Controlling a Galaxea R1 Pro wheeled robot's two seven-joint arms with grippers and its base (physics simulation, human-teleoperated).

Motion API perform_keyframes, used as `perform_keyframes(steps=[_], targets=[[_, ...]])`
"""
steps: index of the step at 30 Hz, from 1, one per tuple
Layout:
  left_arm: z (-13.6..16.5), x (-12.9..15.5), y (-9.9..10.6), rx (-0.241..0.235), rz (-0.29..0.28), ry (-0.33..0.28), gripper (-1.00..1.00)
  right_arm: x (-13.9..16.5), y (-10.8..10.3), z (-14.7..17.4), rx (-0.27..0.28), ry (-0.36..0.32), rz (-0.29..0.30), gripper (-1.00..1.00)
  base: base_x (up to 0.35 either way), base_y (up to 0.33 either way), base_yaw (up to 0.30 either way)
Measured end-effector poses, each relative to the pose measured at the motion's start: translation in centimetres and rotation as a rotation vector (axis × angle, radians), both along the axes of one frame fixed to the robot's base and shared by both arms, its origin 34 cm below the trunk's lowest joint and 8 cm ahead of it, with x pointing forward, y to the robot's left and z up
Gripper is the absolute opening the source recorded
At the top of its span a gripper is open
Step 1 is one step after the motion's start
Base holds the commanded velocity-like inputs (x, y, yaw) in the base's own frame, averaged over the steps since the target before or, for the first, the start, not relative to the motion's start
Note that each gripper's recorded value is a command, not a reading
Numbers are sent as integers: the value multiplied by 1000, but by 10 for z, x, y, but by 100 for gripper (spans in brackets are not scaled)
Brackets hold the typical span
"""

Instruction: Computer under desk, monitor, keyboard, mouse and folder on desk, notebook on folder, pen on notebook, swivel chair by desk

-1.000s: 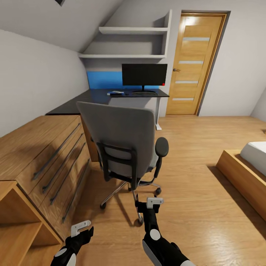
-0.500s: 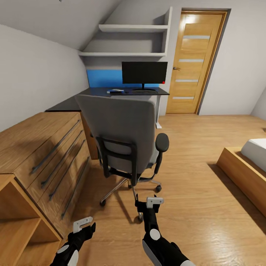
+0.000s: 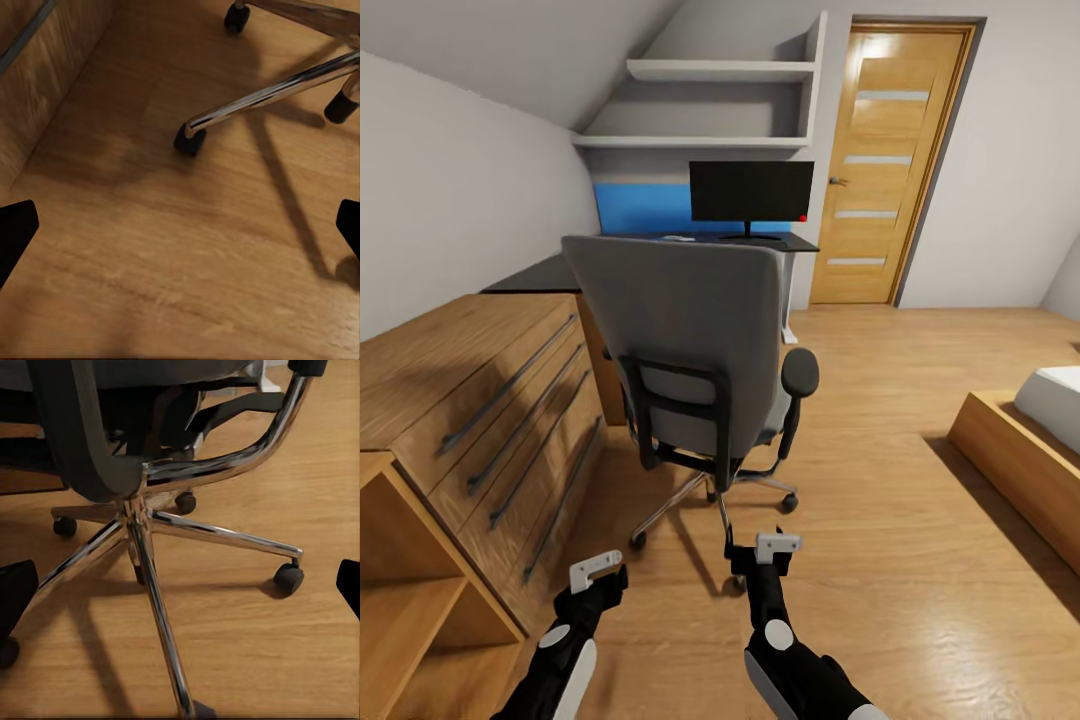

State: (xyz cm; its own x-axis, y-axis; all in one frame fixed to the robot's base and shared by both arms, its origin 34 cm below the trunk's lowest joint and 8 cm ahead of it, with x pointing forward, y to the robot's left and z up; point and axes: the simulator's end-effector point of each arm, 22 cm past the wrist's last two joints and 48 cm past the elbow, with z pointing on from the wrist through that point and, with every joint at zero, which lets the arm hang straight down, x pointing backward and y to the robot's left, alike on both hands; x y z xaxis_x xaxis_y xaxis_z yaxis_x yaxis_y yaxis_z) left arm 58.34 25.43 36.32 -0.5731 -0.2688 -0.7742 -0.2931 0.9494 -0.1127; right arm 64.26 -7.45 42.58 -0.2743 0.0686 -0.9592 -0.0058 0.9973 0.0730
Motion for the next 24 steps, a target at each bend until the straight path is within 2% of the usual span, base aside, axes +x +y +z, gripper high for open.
perform_keyframes(steps=[9, 16, 19, 24], targets=[[-8, 3, -6, 1, 6, 6, 100, -5, 0, -24, -6, 39, -1, 100, 0, 0, 0], [-13, 8, -5, 2, 11, 7, 100, -6, 5, -45, -41, 136, 24, 100, 0, 0, 0], [-18, 7, -4, 2, 14, 16, 100, -2, 10, -46, -44, 156, 36, 100, 0, 0, 0], [-17, 8, -2, 2, 18, 14, 100, 6, 15, -32, -46, 145, 47, 100, 0, 0, 0]])
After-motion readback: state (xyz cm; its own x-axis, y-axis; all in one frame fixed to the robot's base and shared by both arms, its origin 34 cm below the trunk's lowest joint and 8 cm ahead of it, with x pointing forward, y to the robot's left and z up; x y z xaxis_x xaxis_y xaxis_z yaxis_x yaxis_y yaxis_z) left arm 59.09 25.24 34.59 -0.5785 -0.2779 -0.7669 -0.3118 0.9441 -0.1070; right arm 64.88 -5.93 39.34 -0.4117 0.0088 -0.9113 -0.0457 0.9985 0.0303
